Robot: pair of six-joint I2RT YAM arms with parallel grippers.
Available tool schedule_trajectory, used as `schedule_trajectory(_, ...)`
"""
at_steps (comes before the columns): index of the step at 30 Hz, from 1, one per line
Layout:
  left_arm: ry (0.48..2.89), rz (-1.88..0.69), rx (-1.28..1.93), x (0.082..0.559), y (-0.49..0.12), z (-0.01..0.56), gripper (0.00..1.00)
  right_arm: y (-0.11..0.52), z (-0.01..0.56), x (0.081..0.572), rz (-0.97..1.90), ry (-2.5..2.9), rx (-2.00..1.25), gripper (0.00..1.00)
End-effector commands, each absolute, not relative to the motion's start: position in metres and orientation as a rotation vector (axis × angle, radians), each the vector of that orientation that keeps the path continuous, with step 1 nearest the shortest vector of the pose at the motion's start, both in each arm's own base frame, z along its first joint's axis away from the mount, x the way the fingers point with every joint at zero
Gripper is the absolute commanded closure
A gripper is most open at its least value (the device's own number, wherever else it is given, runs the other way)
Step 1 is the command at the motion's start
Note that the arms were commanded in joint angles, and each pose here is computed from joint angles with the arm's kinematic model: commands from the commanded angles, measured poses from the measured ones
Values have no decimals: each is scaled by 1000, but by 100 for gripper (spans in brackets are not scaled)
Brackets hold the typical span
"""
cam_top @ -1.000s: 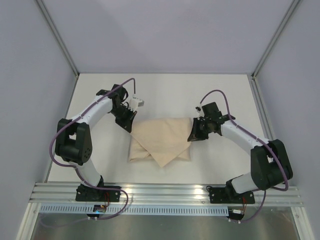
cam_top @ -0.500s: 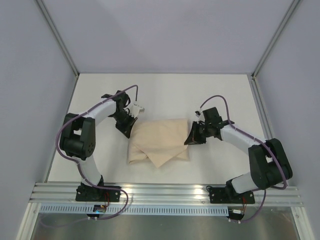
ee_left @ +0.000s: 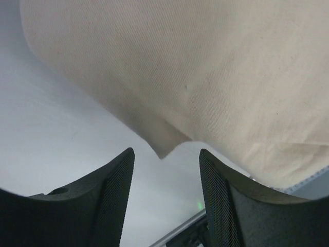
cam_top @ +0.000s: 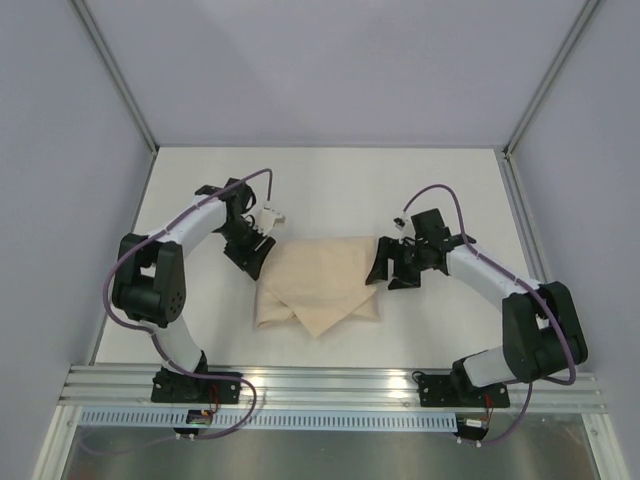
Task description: Prepare the surgical pack
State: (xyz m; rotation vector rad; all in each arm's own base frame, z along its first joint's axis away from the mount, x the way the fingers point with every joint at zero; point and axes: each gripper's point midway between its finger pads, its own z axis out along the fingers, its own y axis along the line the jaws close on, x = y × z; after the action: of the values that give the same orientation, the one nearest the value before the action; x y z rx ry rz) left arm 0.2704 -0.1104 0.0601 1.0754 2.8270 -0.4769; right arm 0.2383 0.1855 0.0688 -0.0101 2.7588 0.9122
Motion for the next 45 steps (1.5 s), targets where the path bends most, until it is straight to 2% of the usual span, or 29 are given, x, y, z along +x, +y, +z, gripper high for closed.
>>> schedule_trajectory(1,2716,-435,1105,276,-109,110,37,186,96,256,883,2652,-111,21)
schedule_trajectory(5,2654,-518,1099,270,-120,143,33,195,99,269,933,2602,-114,20)
schedule_trajectory(8,2645,-677,1056,268,-141,152,23,202,92,278,981,2585,-81,19)
schedule_trajectory(9,2664,-689,1063,264,-143,146,13,205,90,282,995,2573,-80,20)
schedule_trajectory(11,2695,-628,1088,264,-146,129,13,208,78,279,1026,2601,-61,22)
schedule_trajectory(14,2734,-561,1162,252,-145,98,13,211,66,275,1064,2607,-34,30)
schedule_trajectory(17,2792,-538,1184,244,-140,71,14,211,59,273,1078,2589,-17,45)
schedule_trajectory(18,2811,-539,1182,241,-138,65,15,212,58,275,1081,2580,-4,48)
schedule_trajectory(20,2811,-555,1170,244,-142,57,16,211,52,273,1075,2593,15,54)
schedule_trajectory(21,2815,-556,1160,245,-143,54,18,210,49,273,1066,2600,28,61)
schedule_trajectory(23,2835,-493,1124,254,-140,47,21,206,43,277,1024,2611,45,67)
schedule_trajectory(24,2831,-475,1121,259,-139,47,23,206,41,279,1011,2612,65,73)
schedule_trajectory(26,2822,-449,1102,266,-140,46,25,204,42,290,979,2590,101,81)
schedule_trajectory(32,2775,-275,1078,306,-135,44,25,206,59,350,874,2485,207,96)
schedule_trajectory(35,2732,-222,1082,328,-137,50,25,201,62,378,785,2456,239,98)
schedule_trajectory(37,2684,-189,1081,347,-140,59,25,207,72,403,776,2424,225,98)
schedule_trajectory(40,2671,-153,1092,361,-140,71,25,214,85,433,788,2408,193,92)
schedule_trajectory(42,2634,-194,1123,359,-145,87,25,211,83,434,771,2452,174,69)
schedule_trajectory(43,2602,-239,1143,349,-147,100,23,207,88,434,745,2462,166,54)
schedule_trajectory(45,2532,-279,1238,336,-147,116,21,201,102,429,709,2450,129,43)
